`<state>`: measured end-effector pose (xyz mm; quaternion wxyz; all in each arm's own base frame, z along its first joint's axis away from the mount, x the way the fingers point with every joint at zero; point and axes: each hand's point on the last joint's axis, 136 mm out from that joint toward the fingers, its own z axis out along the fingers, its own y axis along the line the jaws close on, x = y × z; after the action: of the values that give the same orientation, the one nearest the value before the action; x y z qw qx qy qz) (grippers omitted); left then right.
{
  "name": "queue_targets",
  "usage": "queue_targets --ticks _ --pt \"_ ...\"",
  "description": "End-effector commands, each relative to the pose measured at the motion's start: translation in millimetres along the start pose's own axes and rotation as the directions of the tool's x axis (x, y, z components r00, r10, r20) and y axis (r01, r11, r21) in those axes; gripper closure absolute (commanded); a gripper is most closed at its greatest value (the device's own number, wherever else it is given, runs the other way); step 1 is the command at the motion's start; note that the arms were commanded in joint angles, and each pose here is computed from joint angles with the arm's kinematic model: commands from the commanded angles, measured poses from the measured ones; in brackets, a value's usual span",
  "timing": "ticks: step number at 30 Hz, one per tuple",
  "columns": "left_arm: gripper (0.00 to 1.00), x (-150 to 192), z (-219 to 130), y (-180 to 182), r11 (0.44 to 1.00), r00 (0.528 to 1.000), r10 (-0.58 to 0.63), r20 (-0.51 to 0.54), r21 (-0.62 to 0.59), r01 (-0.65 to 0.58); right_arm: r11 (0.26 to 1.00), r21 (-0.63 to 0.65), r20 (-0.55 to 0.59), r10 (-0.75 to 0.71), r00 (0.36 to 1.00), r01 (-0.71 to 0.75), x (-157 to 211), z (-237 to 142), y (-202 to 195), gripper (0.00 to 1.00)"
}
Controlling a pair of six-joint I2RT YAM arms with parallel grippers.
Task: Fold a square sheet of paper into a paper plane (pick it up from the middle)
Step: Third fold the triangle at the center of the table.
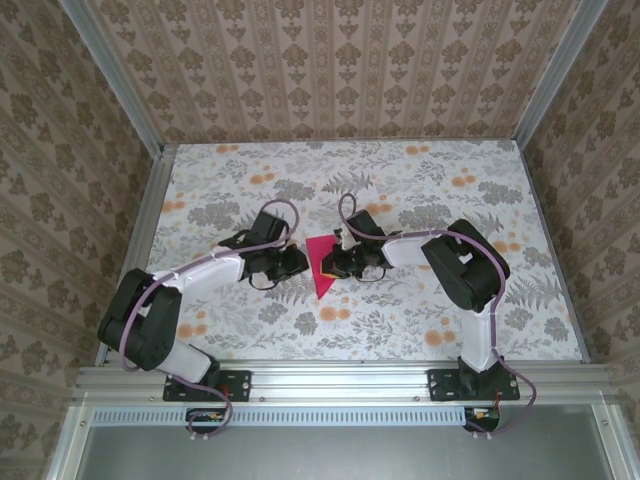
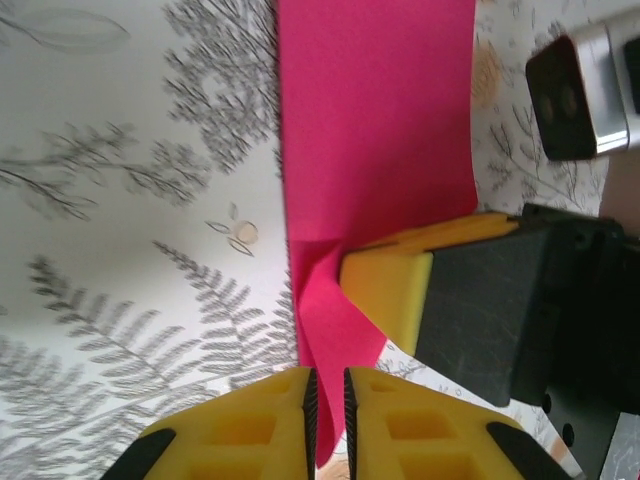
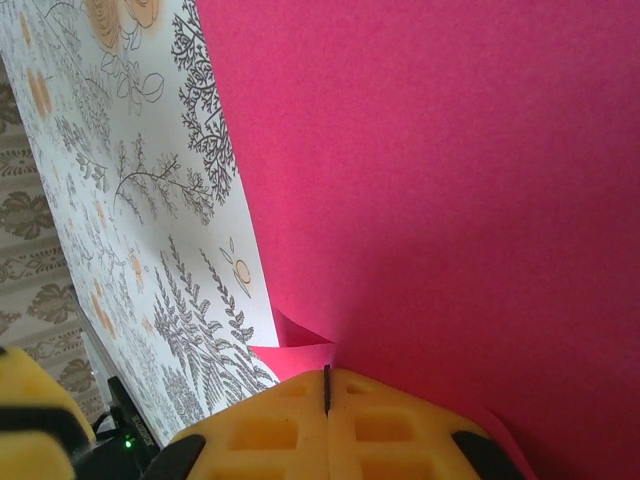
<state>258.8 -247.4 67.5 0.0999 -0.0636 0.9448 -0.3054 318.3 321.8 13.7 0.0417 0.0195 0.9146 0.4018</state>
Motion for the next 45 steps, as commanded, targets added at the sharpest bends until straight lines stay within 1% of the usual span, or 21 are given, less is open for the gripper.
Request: queue_targets --ticks 1,5,7,20,25,29,33,38,41,45 --pt "0.85 7.2 14.5 -9.8 0.999 0.999 -0.006 -0.032 0.04 0.007 0.983 0.168 -0.034 0.082 0.996 -0.075 19.8 6.7 -50.2 0.95" --pt "0.89 9.1 27.7 -13.7 0.999 0.998 0.005 -0.055 0.034 -0.003 0.983 0.165 -0.032 0.081 0.996 -0.075 19.1 6.3 -49.1 0.97" --pt "0.9 8.0 31.5 -8.2 1.0 0.998 -0.001 -0.055 0.004 0.001 0.984 0.162 -0.031 0.083 0.996 -0.077 19.2 6.3 -48.5 0.97" --pt "0.94 -2.5 46.1 -4.2 1.0 0.999 0.002 -0.049 -0.027 -0.003 0.985 0.153 -0.035 0.083 0.996 -0.077 20.9 6.4 -48.2 1.0" --pt "0.95 -3.6 52.2 5.9 0.998 0.998 -0.006 -0.055 -0.066 0.002 0.986 0.148 -0.032 0.083 0.996 -0.077 20.6 5.7 -46.8 1.0" --pt "0.96 -0.3 57.5 13.7 0.996 0.997 -0.016 -0.069 -0.088 0.01 0.989 0.124 -0.024 0.078 0.997 -0.074 17.5 3.1 -38.3 1.0" --pt "0.97 2.6 59.0 20.7 0.993 0.997 -0.022 -0.079 -0.117 0.013 0.995 0.077 -0.012 0.066 0.998 -0.065 12.0 -2.3 -24.1 1.0" --pt "0.97 7.4 59.2 28.1 0.989 0.995 -0.034 -0.09 -0.144 0.02 0.998 -0.048 0.026 0.028 0.999 -0.027 4.8 -21.7 9.0 0.97" --pt "0.97 9.7 59.7 30.5 0.988 0.995 -0.037 -0.094 -0.15 0.022 0.994 -0.108 0.012 0.015 1.0 -0.014 10.9 -29.1 22.3 0.95" --pt "0.97 12.5 60.6 33.5 0.987 0.994 -0.04 -0.097 -0.156 0.025 0.987 -0.156 -0.017 0.046 0.999 -0.049 27.2 -29.7 21.9 0.94"
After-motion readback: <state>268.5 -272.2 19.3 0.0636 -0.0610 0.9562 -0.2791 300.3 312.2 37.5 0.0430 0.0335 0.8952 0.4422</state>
